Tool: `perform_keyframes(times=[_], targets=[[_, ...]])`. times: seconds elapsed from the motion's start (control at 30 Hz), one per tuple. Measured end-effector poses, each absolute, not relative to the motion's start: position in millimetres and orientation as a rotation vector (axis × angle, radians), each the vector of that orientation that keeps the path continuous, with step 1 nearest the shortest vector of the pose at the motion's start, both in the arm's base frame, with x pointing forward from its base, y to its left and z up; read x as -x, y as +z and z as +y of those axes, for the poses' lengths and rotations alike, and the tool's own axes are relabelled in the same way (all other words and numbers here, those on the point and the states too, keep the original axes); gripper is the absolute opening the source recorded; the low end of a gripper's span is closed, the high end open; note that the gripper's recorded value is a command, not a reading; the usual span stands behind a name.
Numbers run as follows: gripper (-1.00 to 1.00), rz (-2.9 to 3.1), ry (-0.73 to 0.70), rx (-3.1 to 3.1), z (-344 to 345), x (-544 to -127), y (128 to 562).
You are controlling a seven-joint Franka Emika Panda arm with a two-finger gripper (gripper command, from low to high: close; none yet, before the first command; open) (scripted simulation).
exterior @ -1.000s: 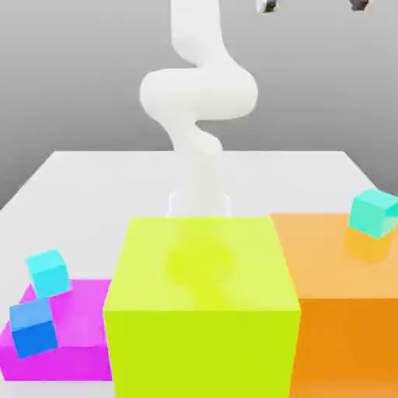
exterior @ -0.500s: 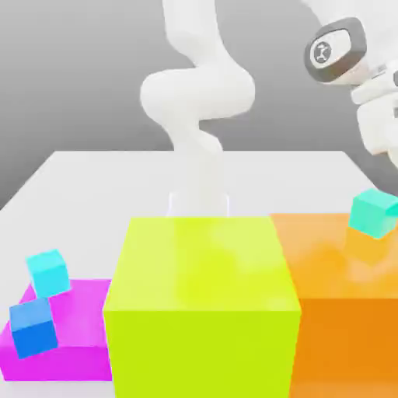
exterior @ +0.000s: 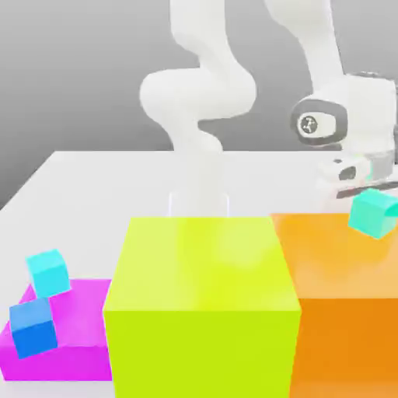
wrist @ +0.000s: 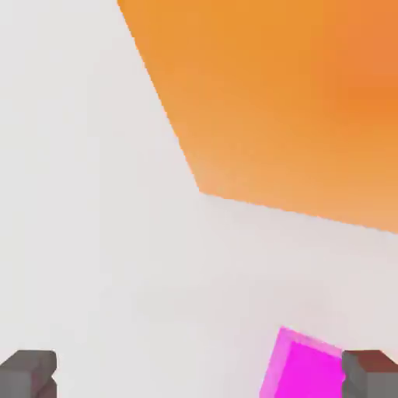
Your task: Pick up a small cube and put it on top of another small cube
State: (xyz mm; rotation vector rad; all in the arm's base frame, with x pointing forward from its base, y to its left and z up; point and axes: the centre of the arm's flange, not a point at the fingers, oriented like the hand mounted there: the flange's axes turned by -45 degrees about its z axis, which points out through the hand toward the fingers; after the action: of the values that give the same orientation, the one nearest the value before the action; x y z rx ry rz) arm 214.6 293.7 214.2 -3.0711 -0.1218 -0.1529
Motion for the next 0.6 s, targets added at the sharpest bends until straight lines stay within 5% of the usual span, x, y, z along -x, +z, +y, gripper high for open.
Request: perform_keyframes(times=[0.23,0.6], targets=[[0.00,0.185,-0.013,3.133,267.6,-208.1,190.9],[0.00,0.184,-0.030,3.124,272.2,-217.1,162.5]])
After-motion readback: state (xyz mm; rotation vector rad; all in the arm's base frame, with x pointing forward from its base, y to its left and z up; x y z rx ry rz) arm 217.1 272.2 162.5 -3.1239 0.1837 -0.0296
